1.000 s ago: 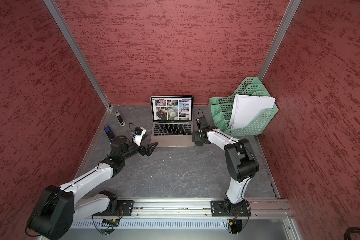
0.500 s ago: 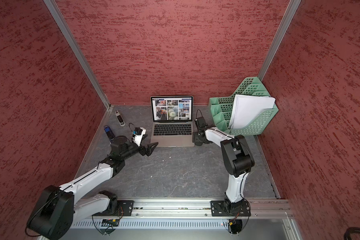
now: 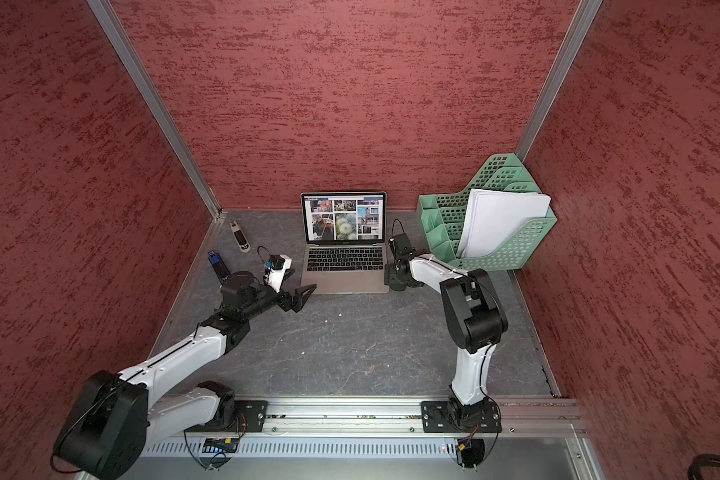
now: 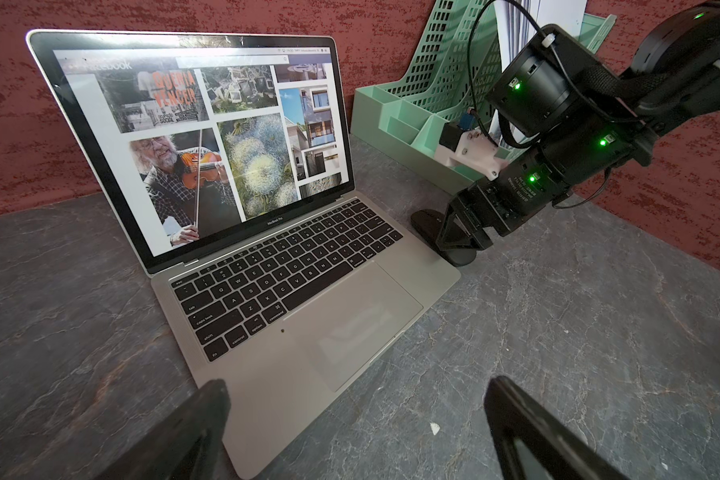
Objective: Remove the wireless mouse receiver from the laptop
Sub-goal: Place the mouse at the center of the board.
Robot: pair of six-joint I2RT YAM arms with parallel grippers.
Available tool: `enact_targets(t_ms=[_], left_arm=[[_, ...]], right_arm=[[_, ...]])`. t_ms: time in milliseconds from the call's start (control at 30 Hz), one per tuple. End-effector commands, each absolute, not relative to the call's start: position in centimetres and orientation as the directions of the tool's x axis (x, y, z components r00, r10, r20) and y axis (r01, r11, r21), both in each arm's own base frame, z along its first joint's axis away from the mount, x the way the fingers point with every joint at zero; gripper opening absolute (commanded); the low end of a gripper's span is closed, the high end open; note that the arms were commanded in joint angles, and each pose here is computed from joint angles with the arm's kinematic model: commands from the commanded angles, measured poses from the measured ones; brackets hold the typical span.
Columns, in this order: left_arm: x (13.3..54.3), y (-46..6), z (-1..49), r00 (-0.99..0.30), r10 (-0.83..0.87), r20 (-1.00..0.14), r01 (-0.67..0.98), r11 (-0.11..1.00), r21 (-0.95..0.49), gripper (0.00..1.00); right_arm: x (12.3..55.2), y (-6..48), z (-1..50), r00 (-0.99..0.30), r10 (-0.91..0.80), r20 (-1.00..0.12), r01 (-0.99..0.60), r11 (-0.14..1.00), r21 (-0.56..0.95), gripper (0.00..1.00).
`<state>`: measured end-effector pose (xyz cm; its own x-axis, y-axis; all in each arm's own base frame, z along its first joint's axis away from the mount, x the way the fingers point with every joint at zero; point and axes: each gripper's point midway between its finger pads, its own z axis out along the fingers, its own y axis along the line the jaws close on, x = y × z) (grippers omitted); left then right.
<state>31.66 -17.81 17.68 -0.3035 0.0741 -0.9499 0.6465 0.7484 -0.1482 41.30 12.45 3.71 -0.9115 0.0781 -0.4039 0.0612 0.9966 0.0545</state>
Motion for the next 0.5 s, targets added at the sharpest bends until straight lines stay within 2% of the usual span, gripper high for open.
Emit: enact_targets(t_ms=[0, 200, 467], left_arm=[[31.7, -17.7, 17.9, -0.283, 0.073, -0.956, 0.65, 0.748, -0.136, 1.0], [31.8, -17.6, 17.8, -0.287, 0.074, -0.955, 0.649, 0.749, -0.137, 1.0], [31.7, -17.6, 17.8, -0.289, 0.076, -0.954, 0.648, 0.749, -0.136, 1.0]], right_arm=[[41.9, 13.1, 3.7, -0.911, 0.091, -0.402, 0.069, 0.995, 0.068, 0.86], [41.9, 13.1, 2.9, -0.914, 0.094, -0.394, 0.076, 0.995, 0.059, 0.81], [41.8, 11.8, 3.2, -0.915, 0.027, -0.402, 0.042, 0.999, -0.028, 0.76]])
